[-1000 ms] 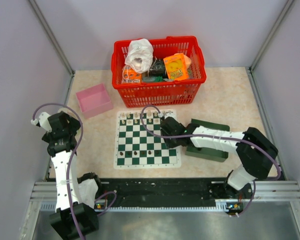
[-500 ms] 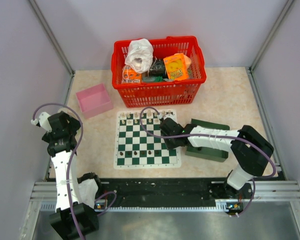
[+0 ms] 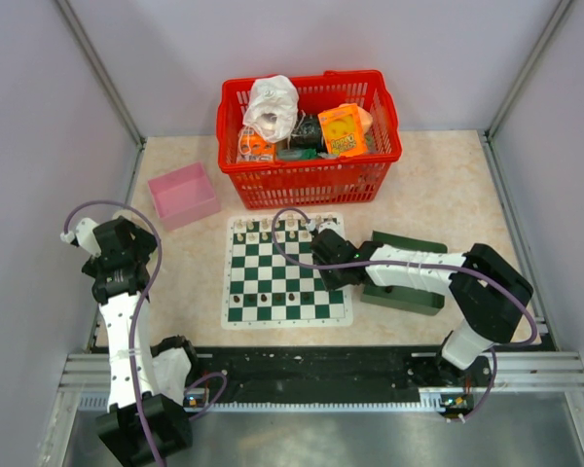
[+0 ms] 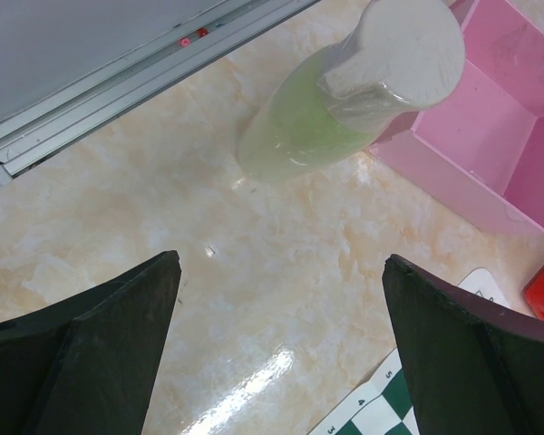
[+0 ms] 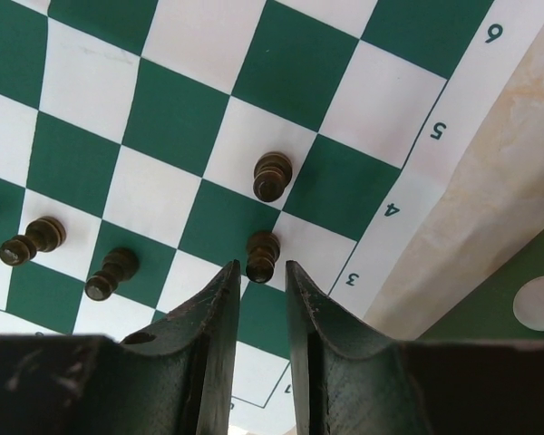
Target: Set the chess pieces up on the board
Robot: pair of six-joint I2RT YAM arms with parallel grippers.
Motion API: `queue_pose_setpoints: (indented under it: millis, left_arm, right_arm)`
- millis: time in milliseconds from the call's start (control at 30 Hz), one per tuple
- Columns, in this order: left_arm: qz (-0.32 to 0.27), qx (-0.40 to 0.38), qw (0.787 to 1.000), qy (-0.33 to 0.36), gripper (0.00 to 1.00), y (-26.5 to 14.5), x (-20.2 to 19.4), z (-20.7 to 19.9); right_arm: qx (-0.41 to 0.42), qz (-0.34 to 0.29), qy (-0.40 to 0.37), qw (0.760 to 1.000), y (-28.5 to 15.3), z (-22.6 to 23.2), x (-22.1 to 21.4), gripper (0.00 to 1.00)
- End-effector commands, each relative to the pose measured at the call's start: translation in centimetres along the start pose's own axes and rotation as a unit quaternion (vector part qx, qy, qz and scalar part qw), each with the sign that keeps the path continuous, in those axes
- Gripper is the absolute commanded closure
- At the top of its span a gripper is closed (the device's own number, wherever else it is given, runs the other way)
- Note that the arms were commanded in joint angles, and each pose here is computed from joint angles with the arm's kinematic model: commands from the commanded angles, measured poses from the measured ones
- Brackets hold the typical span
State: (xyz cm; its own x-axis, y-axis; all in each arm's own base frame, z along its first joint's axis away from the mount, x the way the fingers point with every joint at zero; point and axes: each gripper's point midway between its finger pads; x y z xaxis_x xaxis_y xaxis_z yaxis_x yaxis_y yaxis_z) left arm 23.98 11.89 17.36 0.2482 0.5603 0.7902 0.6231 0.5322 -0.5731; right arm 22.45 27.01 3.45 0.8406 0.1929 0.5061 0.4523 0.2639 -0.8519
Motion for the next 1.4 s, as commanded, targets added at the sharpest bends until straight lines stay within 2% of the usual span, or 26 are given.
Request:
queue_pose_setpoints:
  millis: [0, 300, 467, 633, 900, 1367]
  left_arm:
    - [-0.023, -0.008, 1.0, -0.011, 0.01, 0.2, 1.3, -0.5]
    - [-0.022, -0.007, 1.0, -0.01, 0.01, 0.2, 1.2, -0.4]
    - [-0.022, -0.005, 1.0, -0.009, 0.01, 0.2, 1.1, -0.3]
    - [-0.02, -0.005, 1.0, -0.008, 0.01, 0.3, 1.0, -0.3]
    - [-0.021, -0.004, 1.0, -0.011, 0.01, 0.2, 1.1, -0.3]
    - [-0.02, -0.004, 1.0, -0.01, 0.01, 0.2, 0.9, -0.2]
  right_arm:
    - [0.018, -0.034, 0.009, 0.999, -0.2, 1.1, 2.4, 0.73]
    - [0.02, -0.037, 0.009, 0.999, -0.3, 1.3, 2.6, 0.76]
    - [0.017, -0.038, 0.009, 0.999, -0.6, 1.1, 2.6, 0.86]
    - [0.025, -0.048, 0.005, 0.999, -1.7, 1.1, 3.0, 0.92]
    - [0.053, -0.059, 0.01, 0.997, -4.1, 2.2, 1.9, 0.92]
    - [0.043, -0.022, -0.014, 0.999, -2.2, 3.5, -1.0, 0.92]
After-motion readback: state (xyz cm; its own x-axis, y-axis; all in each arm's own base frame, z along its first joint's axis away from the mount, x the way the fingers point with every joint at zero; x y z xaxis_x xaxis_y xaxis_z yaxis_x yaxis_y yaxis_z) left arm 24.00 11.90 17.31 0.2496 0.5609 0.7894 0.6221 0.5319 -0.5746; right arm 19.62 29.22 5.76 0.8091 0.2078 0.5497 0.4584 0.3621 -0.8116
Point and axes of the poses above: each gripper's point midway between its finger pads, its own y axis out along the fingers, its own z axis along the line the jaws close on, x = y × z, and after that the axes turned 8 degrees about y, right-handed
